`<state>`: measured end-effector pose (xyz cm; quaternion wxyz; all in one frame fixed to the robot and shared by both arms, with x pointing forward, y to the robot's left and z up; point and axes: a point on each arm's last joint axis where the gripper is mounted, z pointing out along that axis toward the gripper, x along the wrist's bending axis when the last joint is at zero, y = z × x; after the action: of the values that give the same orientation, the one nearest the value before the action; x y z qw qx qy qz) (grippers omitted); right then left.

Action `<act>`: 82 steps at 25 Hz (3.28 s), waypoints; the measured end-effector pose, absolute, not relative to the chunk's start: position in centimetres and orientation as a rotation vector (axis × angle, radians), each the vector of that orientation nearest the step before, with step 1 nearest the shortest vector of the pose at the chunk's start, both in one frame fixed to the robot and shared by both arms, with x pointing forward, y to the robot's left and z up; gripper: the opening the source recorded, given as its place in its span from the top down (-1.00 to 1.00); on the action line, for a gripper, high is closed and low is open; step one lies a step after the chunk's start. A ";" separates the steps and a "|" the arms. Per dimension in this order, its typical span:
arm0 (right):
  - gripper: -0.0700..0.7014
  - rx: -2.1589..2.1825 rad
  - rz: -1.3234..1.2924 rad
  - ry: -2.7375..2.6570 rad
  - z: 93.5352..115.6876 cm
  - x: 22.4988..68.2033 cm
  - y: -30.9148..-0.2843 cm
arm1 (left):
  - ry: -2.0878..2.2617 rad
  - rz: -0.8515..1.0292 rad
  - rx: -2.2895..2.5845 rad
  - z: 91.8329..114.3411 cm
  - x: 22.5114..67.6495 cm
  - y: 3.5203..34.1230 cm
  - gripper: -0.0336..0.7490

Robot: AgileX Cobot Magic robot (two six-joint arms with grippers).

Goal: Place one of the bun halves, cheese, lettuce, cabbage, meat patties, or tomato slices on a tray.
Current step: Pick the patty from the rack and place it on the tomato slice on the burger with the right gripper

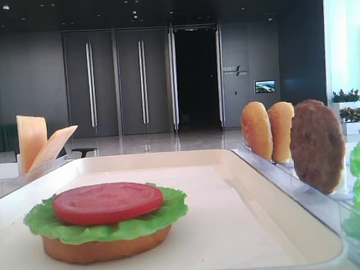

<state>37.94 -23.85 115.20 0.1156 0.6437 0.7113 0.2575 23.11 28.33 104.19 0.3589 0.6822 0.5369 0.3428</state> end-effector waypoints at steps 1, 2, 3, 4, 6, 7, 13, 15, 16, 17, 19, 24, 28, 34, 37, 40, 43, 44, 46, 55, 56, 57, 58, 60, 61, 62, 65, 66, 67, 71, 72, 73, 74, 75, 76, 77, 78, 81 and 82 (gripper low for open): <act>0.40 1.901 0.739 2.099 114.6 37.9 -23.8 | 1.385 0.884 1.760 104.2 23.1 28.3 -0.45; 0.40 1.912 0.724 2.110 114.2 37.9 -23.7 | 1.385 0.884 1.760 104.2 23.1 28.3 -0.45; 0.40 1.923 0.708 2.121 113.7 37.9 -23.7 | 1.385 0.884 1.760 104.2 23.1 28.3 -0.45; 0.40 1.931 0.693 2.129 113.3 37.8 -23.7 | 1.385 0.884 1.760 104.2 23.1 28.3 -0.45; 0.40 1.938 0.674 2.137 112.9 37.8 -23.7 | 1.385 0.884 1.760 104.2 23.1 28.3 -0.45; 0.40 1.942 0.668 2.140 112.8 37.8 -23.7 | 1.385 0.884 1.760 104.2 23.1 28.3 -0.45; 0.40 1.962 0.658 2.157 112.3 37.8 -23.5 | 1.385 0.884 1.760 104.2 23.1 28.3 -0.45; 0.40 1.972 0.651 2.166 112.1 37.8 -23.5 | 1.385 0.884 1.760 104.2 23.1 28.3 -0.45; 0.40 1.973 0.650 2.167 112.1 37.9 -23.4 | 1.385 0.884 1.760 104.2 23.1 28.3 -0.45; 0.40 1.973 0.651 2.167 112.0 37.9 -23.4 | 1.385 0.884 1.760 104.2 23.1 28.3 -0.45; 0.40 1.980 0.656 2.173 112.0 37.9 -23.3 | 1.385 0.884 1.760 104.2 23.1 28.3 -0.45; 0.40 2.008 0.683 2.266 111.4 38.7 -22.1 | 1.385 0.884 1.760 104.2 23.1 28.3 -0.45; 0.40 2.018 0.760 2.319 110.7 40.0 -20.8 | 1.385 0.884 1.760 104.2 23.1 28.3 -0.45; 0.40 2.050 0.877 2.442 109.0 42.6 -18.3 | 1.385 0.884 1.760 104.2 23.1 28.3 -0.45; 0.40 2.072 0.994 2.504 108.2 43.8 -16.9 | 1.385 0.884 1.760 104.2 23.1 28.3 -0.45; 0.40 2.080 1.080 2.549 107.5 44.8 -15.8 | 1.385 0.884 1.760 104.2 23.1 28.3 -0.45; 0.40 2.094 1.180 2.571 106.9 45.6 -14.9 | 1.385 0.884 1.760 104.2 23.1 28.3 -0.45; 0.40 2.109 1.220 2.575 106.8 45.8 -14.6 | 1.385 0.884 1.760 104.2 23.1 28.3 -0.45; 0.40 2.118 1.303 2.588 106.5 46.4 -14.0 | 1.385 0.884 1.760 104.2 23.1 28.3 -0.45; 0.40 2.178 1.486 2.580 104.7 48.0 -11.6 | 1.385 0.884 1.760 104.2 23.1 28.3 -0.45; 0.40 2.171 1.484 2.587 104.6 47.9 -11.4 | 1.385 0.884 1.760 104.2 23.1 28.3 -0.45; 0.40 2.157 1.481 2.595 104.4 47.9 -11.1 | 1.385 0.884 1.760 104.2 23.1 28.3 -0.45; 0.40 2.145 1.480 2.598 104.3 47.9 -10.9 | 1.385 0.884 1.760 104.2 23.1 28.3 -0.45; 0.40 2.147 1.479 2.596 104.1 48.0 -10.8 | 1.385 0.884 1.760 104.2 23.1 28.3 -0.45; 0.40 2.147 1.484 2.588 104.1 48.1 -10.8 | 1.385 0.884 1.760 104.2 23.1 28.3 -0.45; 0.40 2.146 1.486 2.579 104.0 48.2 -10.8 | 1.385 0.884 1.760 104.2 23.1 28.3 -0.45; 0.40 2.128 1.496 2.551 104.0 48.4 -10.8 | 1.385 0.884 1.760 104.2 23.1 28.3 -0.45; 0.40 2.124 1.496 2.546 104.0 48.5 -10.8 | 1.385 0.884 1.760 104.2 23.1 28.3 -0.45; 0.40 2.123 1.497 2.542 104.0 48.5 -10.8 | 1.385 0.884 1.760 104.2 23.1 28.3 -0.45; 0.40 2.110 1.496 2.554 104.0 48.4 -10.6 | 1.385 0.884 1.760 104.2 23.1 28.3 -0.45; 0.40 2.102 1.496 2.564 104.0 48.3 -10.5 | 1.385 0.884 1.760 104.2 23.1 28.3 -0.45; 0.40 2.095 1.494 2.573 104.0 48.1 -10.3 | 1.385 0.884 1.760 104.2 23.1 28.3 -0.45; 0.40 2.087 1.492 2.587 103.9 48.0 -10.1 | 1.385 0.884 1.760 104.2 23.1 28.3 -0.45; 0.40 2.080 1.490 2.599 103.9 47.8 -9.9 | 1.385 0.884 1.760 104.2 23.1 28.3 -0.45; 0.40 2.078 1.486 2.608 103.8 47.7 -9.8 | 1.385 0.884 1.760 104.2 23.1 28.3 -0.45; 0.40 2.072 1.482 2.622 103.7 47.7 -9.6 | 1.385 0.884 1.760 104.2 23.1 28.3 -0.45; 0.40 2.069 1.477 2.632 103.5 47.7 -9.4 | 1.385 0.884 1.760 104.2 23.1 28.3 -0.45; 0.40 2.078 1.466 2.660 102.6 47.9 -8.9 | 1.385 0.884 1.760 104.2 23.1 28.3 -0.45; 0.40 2.084 1.467 2.664 102.3 48.0 -8.8 | 1.385 0.884 1.760 104.2 23.1 28.3 -0.45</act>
<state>48.03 -8.77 102.30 -0.2694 0.5443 0.6959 0.3832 23.11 28.33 104.19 0.3589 0.6822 0.5369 0.3428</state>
